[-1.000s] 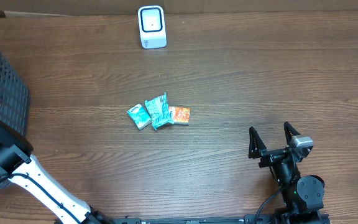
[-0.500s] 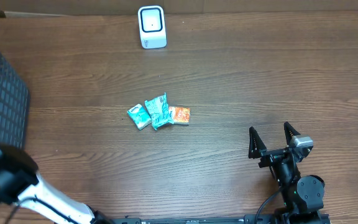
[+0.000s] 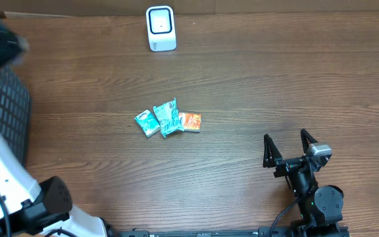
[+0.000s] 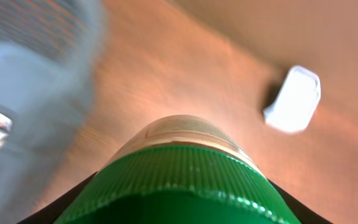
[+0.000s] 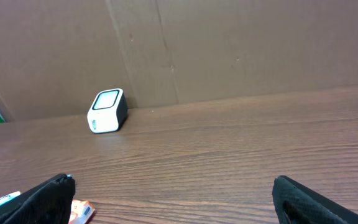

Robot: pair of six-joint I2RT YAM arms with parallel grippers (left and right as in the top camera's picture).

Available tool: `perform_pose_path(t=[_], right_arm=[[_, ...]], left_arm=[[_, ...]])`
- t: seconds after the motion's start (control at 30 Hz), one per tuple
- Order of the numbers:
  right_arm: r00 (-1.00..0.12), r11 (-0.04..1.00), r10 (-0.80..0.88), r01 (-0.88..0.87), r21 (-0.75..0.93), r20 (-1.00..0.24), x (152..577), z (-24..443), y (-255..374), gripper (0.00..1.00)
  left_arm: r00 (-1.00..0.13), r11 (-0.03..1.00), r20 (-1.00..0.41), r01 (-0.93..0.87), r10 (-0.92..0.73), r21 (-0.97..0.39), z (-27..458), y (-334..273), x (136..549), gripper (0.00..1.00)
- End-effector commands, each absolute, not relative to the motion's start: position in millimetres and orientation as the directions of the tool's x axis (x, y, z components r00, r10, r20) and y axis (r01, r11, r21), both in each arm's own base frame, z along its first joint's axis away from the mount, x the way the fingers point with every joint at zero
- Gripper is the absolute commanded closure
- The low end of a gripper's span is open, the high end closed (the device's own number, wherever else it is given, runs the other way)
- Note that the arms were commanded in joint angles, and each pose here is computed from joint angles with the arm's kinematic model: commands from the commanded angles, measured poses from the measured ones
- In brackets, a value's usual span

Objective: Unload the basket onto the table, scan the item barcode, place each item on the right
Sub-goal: 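Carry the green-lidded jar to the scanner and set it on the table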

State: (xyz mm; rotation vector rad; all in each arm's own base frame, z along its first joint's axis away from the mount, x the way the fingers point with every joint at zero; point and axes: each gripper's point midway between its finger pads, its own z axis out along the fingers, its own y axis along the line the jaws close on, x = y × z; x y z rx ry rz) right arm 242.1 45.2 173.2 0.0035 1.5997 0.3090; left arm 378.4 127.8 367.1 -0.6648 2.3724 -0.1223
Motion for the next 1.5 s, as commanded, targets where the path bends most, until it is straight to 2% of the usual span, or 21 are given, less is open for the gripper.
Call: perform_pose_path(t=[0.0, 0.1, 0.27, 0.47, 0.7, 1.07, 1.33, 1.47], right_arm=[[-0.056, 0.964, 0.188, -0.18, 0.195, -0.981, 243, 170, 44, 0.0], [-0.056, 0.964, 0.188, -0.18, 0.195, -0.981, 243, 170, 44, 0.0], [-0.056, 0.964, 0.188, -0.18, 0.195, -0.981, 243, 170, 44, 0.0], [-0.056, 0.964, 0.188, -0.18, 0.195, -0.981, 243, 170, 44, 0.0], [-0.056, 0.964, 0.188, -0.18, 0.195, -0.981, 243, 170, 44, 0.0], [-0.057, 0.964, 0.188, -0.179, 0.195, -0.981, 243, 170, 44, 0.0], [-0.056, 0.964, 0.188, -0.18, 0.195, -0.981, 243, 170, 44, 0.0], [-0.056, 0.964, 0.188, -0.18, 0.195, -0.981, 243, 170, 44, 0.0]], left_arm=[[-0.782, 0.927, -0.497, -0.326, -0.376, -0.188, 338, 83, 389, 0.43], [-0.88, 0.962, -0.389, -0.26, -0.271, -0.082, 298, 47, 402, 0.43], [-0.959, 0.988, -0.238, -0.154, -0.156, -0.023, 241, 0, 420, 0.42], [-0.986, 0.984, -0.091, -0.15, -0.142, 0.093, 168, -25, 437, 0.42], [-0.986, 0.978, 0.028, -0.162, -0.167, 0.128, 99, -39, 448, 0.43], [-0.977, 0.97, 0.049, -0.201, -0.209, 0.139, 65, -41, 454, 0.41], [-0.968, 0.961, 0.093, -0.213, -0.232, 0.177, 35, -37, 443, 0.39], [-0.966, 0.962, 0.096, -0.224, -0.24, 0.154, 24, -41, 443, 0.37]])
